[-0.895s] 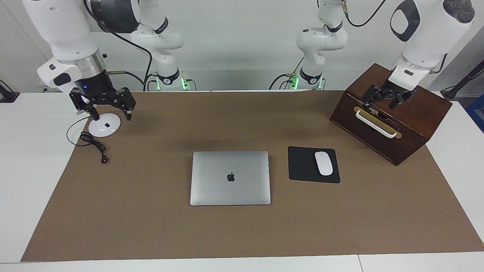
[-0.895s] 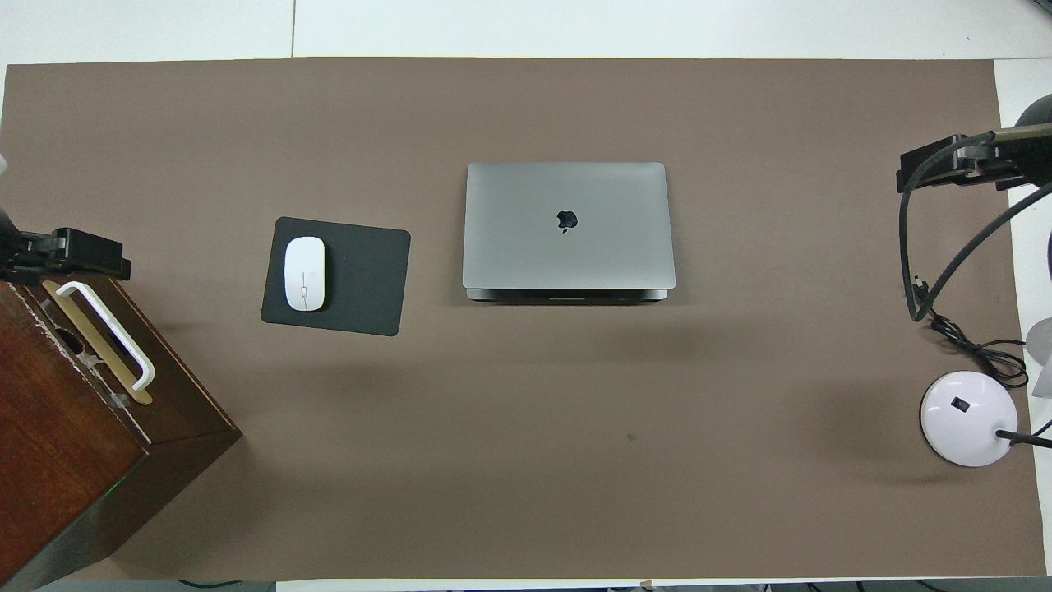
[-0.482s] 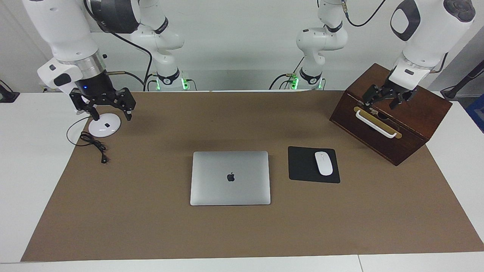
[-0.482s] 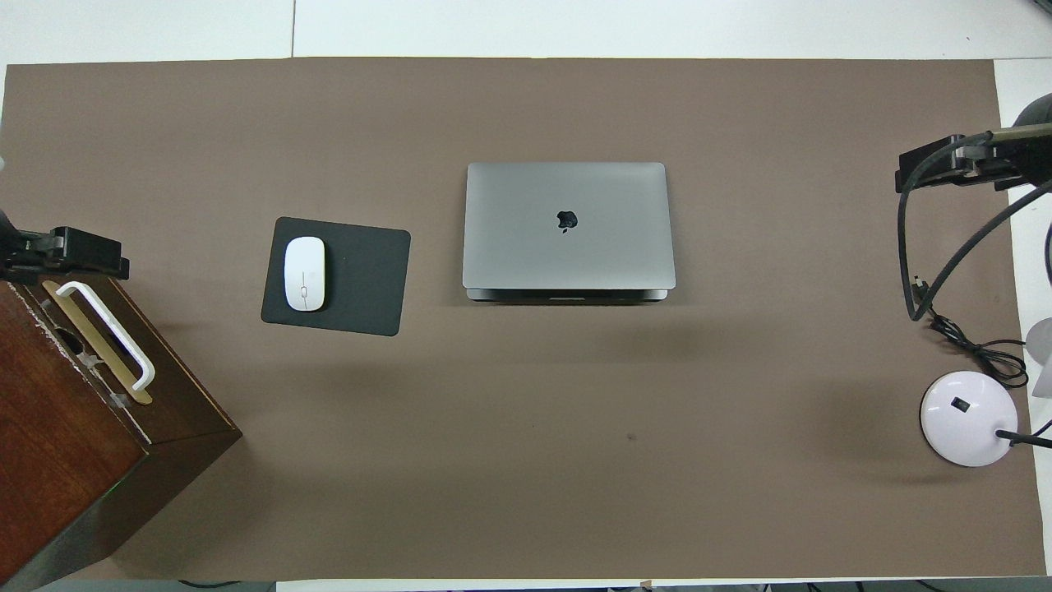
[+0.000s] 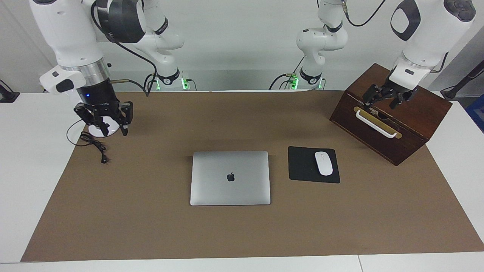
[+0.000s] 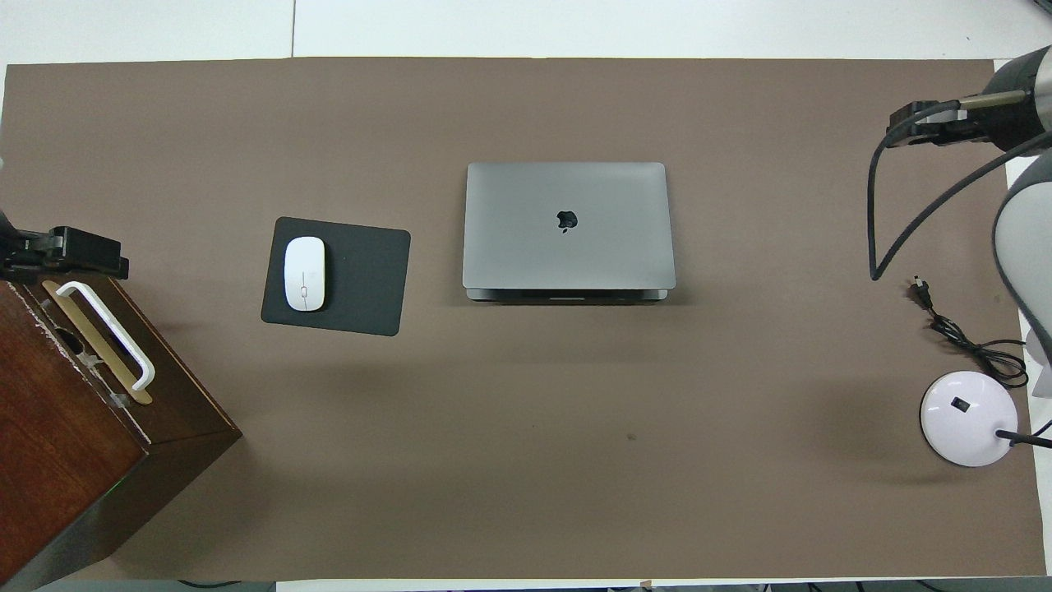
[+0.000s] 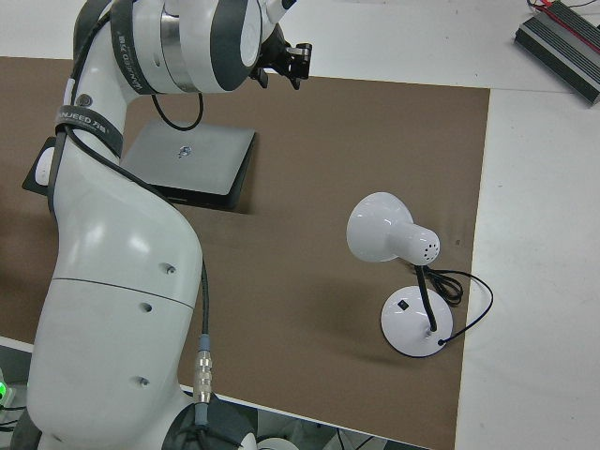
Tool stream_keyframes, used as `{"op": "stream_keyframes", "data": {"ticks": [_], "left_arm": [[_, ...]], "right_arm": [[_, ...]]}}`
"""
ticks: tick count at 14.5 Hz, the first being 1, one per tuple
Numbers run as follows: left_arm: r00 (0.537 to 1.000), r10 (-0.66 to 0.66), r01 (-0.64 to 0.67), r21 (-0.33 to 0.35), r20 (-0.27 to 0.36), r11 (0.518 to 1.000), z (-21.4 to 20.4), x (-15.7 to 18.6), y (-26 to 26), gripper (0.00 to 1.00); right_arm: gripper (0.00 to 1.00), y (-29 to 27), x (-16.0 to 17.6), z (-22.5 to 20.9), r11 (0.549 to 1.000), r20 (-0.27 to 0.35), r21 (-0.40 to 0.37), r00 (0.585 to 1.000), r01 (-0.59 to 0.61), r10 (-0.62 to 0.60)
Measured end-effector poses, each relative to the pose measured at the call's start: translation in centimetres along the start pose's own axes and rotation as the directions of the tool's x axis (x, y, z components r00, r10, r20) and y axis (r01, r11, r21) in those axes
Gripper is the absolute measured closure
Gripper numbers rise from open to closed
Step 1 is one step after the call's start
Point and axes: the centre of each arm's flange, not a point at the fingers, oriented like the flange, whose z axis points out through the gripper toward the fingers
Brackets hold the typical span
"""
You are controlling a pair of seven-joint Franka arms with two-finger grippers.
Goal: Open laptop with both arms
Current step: 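Move the right gripper from rest toward the silver laptop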
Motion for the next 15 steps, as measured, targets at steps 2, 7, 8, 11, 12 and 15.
{"op": "stream_keyframes", "data": {"ticks": [2, 7, 8, 11, 12, 15], "left_arm": [[1.0, 0.0, 0.0, 0.0, 0.0, 1.0, 0.0, 0.0, 0.0, 0.0], [1.0, -0.004, 0.004, 0.0, -0.008, 1.0, -0.4, 0.0, -0.2, 0.0], [1.0, -0.006, 0.006, 0.0, -0.011, 1.0, -0.5, 0.0, -0.3, 0.0], [1.0, -0.008, 0.008, 0.0, -0.012, 1.0, -0.6, 0.0, -0.5, 0.0], [1.0, -0.008, 0.008, 0.0, -0.012, 1.0, -0.6, -0.1, -0.4, 0.0], [1.0, -0.006, 0.006, 0.0, -0.018, 1.0, -1.0, -0.3, -0.3, 0.0]], "right_arm": [[0.81, -2.1, 0.5, -0.4, 1.0, -0.05, 0.018, 0.999, -0.02, 0.021], [0.99, -2.7, 1.4, -0.6, 0.999, -0.124, 0.032, 0.992, -0.034, 0.038], [0.99, -2.7, 1.4, -0.5, 0.999, -0.123, 0.032, 0.992, -0.034, 0.038], [0.99, -3.3, 1.5, -0.2, 0.999, -0.118, 0.036, 0.992, -0.027, 0.031], [0.93, -3.6, 1.5, 0.0, 0.999, -0.116, 0.038, 0.993, -0.024, 0.028], [0.62, -4.6, 1.7, 0.1, 0.999, -0.134, 0.048, 0.991, -0.011, 0.017]]}}
